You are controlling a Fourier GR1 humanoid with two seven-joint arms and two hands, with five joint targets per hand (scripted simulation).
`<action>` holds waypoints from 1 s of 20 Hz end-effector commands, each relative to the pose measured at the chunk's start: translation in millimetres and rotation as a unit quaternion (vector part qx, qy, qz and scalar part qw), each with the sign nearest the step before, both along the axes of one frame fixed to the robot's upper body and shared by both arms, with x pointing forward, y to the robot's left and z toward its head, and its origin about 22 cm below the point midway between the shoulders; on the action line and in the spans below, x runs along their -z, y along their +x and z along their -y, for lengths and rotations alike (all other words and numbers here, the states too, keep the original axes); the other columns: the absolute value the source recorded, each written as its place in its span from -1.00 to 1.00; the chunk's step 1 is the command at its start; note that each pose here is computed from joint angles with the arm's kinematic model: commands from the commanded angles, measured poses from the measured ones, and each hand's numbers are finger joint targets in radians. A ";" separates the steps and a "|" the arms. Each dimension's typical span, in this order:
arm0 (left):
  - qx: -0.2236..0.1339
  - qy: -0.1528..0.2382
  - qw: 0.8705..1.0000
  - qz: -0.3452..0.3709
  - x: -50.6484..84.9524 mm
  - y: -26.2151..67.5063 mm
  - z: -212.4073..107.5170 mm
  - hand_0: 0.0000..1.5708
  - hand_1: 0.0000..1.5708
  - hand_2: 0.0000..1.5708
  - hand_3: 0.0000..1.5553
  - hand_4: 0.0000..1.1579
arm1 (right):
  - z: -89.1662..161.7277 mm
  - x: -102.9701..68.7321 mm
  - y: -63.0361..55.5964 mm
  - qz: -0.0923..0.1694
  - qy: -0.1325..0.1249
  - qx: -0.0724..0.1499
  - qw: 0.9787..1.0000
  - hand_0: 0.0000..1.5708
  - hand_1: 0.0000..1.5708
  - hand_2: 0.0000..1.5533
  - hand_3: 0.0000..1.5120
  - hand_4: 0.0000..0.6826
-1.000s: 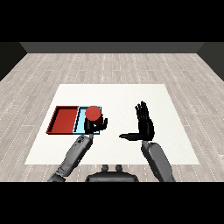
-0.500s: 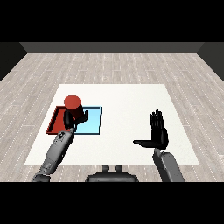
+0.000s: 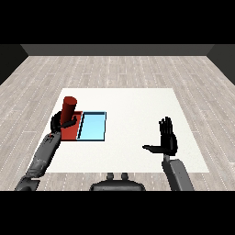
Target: Pick the red can and put it in the red box
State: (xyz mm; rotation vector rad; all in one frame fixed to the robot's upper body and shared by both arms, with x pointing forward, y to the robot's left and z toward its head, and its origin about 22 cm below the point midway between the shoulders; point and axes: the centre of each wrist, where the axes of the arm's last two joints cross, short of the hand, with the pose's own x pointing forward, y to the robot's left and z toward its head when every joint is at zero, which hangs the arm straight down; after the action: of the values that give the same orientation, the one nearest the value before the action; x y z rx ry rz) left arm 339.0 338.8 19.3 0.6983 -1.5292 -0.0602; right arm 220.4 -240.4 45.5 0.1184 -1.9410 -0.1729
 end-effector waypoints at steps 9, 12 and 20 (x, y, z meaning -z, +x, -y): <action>-0.102 0.063 0.960 -0.252 63.0 -15.0 -62.0 -1.00 -1.00 -1.00 -1.00 0.24 | 0.5 20.4 26.7 -0.006 -0.002 0.008 1.000 -1.00 -1.00 -1.00 -1.00 -1.00; -0.106 0.064 0.953 -0.276 64.3 -5.4 -51.9 0.17 0.17 0.12 -1.00 0.23 | -2.4 32.1 29.1 -0.014 -0.002 0.019 1.000 -1.00 -1.00 -1.00 -1.00 -1.00; -0.070 0.074 0.941 -0.322 72.7 -15.4 -61.4 -1.00 -1.00 -1.00 -1.00 -1.00 | -18.4 26.8 43.0 0.007 -0.011 -0.005 1.000 -1.00 -1.00 -1.00 -1.00 -1.00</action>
State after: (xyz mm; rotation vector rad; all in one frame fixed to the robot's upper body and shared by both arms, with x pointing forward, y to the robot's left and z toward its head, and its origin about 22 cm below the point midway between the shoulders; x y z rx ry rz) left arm 321.2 399.5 -54.8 0.7906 -0.8837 -0.2820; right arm 255.7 -237.5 19.1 0.0933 -1.9428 -0.1694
